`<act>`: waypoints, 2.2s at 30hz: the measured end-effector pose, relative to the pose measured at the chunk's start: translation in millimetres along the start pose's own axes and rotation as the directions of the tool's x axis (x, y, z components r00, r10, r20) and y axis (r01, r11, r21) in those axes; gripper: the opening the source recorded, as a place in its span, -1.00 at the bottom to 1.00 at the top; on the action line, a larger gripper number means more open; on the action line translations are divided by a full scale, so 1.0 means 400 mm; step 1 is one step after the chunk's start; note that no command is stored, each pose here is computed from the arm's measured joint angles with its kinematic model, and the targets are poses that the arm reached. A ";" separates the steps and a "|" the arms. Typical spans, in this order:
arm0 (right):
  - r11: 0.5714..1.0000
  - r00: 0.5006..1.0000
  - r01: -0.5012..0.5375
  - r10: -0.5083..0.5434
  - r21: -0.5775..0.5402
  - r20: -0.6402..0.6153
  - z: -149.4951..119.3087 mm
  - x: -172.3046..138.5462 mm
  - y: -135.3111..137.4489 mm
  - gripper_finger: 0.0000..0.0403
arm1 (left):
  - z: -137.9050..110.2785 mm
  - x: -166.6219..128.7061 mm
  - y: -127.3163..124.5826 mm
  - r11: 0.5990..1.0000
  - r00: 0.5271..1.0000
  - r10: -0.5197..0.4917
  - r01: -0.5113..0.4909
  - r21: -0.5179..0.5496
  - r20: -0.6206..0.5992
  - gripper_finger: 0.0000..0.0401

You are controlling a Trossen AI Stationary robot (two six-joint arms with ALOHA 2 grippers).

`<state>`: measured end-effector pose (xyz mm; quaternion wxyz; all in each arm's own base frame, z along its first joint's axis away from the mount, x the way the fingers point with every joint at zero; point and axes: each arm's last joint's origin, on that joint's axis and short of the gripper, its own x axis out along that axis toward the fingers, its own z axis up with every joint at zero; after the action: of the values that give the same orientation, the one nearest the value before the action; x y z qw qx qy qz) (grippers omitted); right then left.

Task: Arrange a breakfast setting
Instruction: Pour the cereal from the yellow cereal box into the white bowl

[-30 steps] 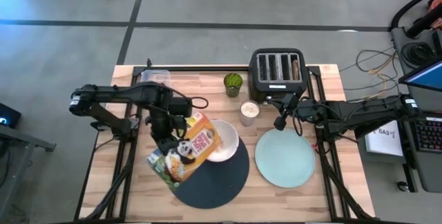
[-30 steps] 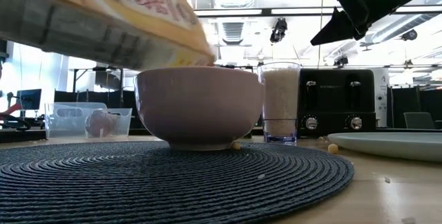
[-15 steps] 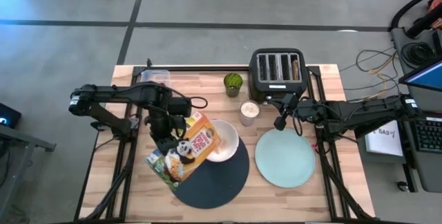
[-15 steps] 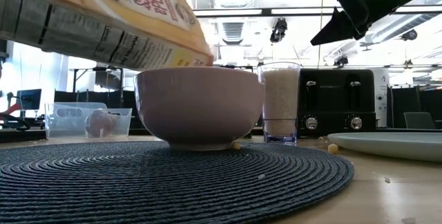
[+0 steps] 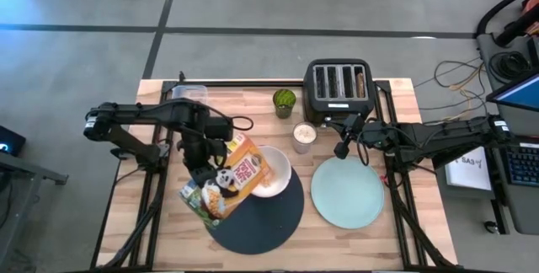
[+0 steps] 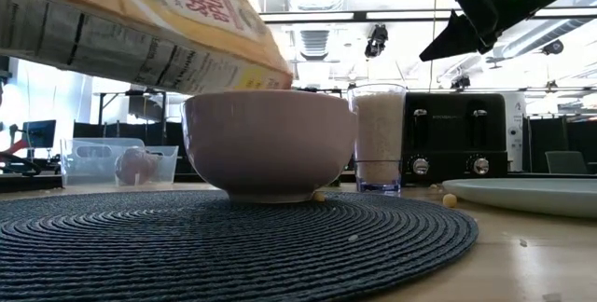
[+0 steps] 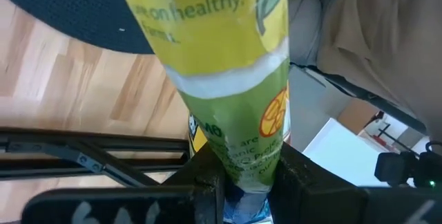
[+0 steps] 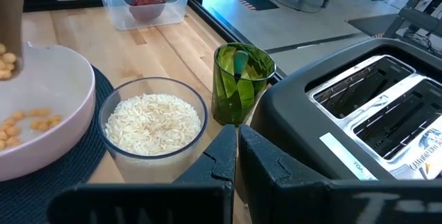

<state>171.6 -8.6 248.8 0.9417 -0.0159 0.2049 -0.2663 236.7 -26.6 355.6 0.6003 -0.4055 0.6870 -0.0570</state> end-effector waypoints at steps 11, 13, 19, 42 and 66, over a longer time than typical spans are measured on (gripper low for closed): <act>1.000 1.000 0.000 0.000 -0.001 0.000 0.000 0.000 0.000 -0.95 | 0.001 -0.002 0.001 1.000 1.000 0.004 -0.004 0.018 -0.001 -0.75; 1.000 1.000 0.000 0.000 -0.001 0.000 0.000 0.000 0.000 -0.95 | -0.010 -0.013 -0.001 1.000 1.000 -0.001 0.001 0.003 0.011 -0.75; 1.000 1.000 0.002 -0.003 -0.015 -0.020 -0.005 0.000 -0.001 -0.95 | -0.011 -0.012 -0.007 1.000 1.000 -0.008 0.008 0.002 0.008 -0.75; 0.981 0.996 0.069 -0.057 -0.182 0.069 0.018 -0.001 -0.003 -0.95 | -0.018 -0.013 -0.013 0.999 0.999 -0.047 0.047 -0.015 0.006 -0.75; 0.981 0.996 0.068 -0.056 -0.179 0.069 0.018 -0.001 -0.003 -0.95 | -0.013 0.000 -0.008 1.000 1.000 -0.016 0.016 -0.002 -0.021 -0.81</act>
<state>173.5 -10.1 255.8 0.9337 -0.1165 0.1974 -0.2752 233.7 -30.8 358.8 0.5922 -0.4110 0.6900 -0.0656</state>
